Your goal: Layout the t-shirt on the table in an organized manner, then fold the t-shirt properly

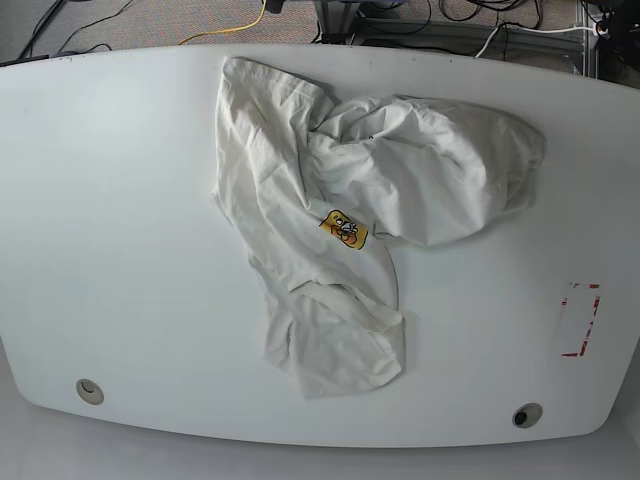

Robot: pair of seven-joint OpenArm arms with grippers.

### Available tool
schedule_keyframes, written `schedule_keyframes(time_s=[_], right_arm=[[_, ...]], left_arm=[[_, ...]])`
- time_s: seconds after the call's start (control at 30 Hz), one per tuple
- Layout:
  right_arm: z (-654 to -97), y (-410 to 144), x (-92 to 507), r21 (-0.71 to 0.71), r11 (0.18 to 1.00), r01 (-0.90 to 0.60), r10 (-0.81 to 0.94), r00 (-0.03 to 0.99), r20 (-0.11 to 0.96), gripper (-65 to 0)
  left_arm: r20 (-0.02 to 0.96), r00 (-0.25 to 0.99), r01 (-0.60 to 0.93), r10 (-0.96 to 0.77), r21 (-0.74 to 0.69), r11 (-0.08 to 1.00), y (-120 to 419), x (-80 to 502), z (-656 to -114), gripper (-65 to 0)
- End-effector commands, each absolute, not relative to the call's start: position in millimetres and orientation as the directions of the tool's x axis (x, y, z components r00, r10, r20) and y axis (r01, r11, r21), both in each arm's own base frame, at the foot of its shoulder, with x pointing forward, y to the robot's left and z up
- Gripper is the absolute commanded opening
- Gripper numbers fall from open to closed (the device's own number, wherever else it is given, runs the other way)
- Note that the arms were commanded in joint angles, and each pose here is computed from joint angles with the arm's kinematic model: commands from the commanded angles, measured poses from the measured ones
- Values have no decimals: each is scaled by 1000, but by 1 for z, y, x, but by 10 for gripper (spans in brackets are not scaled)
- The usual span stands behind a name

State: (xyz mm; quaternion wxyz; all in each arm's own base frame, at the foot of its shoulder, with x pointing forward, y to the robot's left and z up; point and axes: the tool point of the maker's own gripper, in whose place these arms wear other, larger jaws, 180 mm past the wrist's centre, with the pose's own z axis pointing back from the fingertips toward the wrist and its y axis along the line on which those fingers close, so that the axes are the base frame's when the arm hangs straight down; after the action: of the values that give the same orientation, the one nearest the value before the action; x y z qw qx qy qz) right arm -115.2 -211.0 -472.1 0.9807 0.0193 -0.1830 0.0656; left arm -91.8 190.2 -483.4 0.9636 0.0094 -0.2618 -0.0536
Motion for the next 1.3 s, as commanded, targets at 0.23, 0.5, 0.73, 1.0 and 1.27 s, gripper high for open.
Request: schedule_keyframes(time_s=[0.23, 0.5, 0.73, 1.0, 1.27], right_arm=[[-414, -205, -97, 61, 988, -140, 98, 886, 453, -628], [-387, -203, -63, 29, 988, -149, 109, 833, 543, -628], [-369, -201, -25, 2, 986, -166, 127, 764, 632, -628], [-359, -197, 18, -17, 984, -177, 134, 678, 723, -628], [-353, -193, 66, -27, 989, -145, 107, 572, 813, -628]], left_arm=[[629, 775, 57, -63, 29, 998, 188, -62, -420, -644], [713, 696, 84, -82, 33, 996, 180, -28, -380, -644], [777, 622, 107, -98, 40, 993, 173, 0, -352, -644], [841, 532, 106, -101, 52, 993, 169, 34, -335, -644], [907, 400, 77, -133, 111, 991, 184, 84, -323, -642]])
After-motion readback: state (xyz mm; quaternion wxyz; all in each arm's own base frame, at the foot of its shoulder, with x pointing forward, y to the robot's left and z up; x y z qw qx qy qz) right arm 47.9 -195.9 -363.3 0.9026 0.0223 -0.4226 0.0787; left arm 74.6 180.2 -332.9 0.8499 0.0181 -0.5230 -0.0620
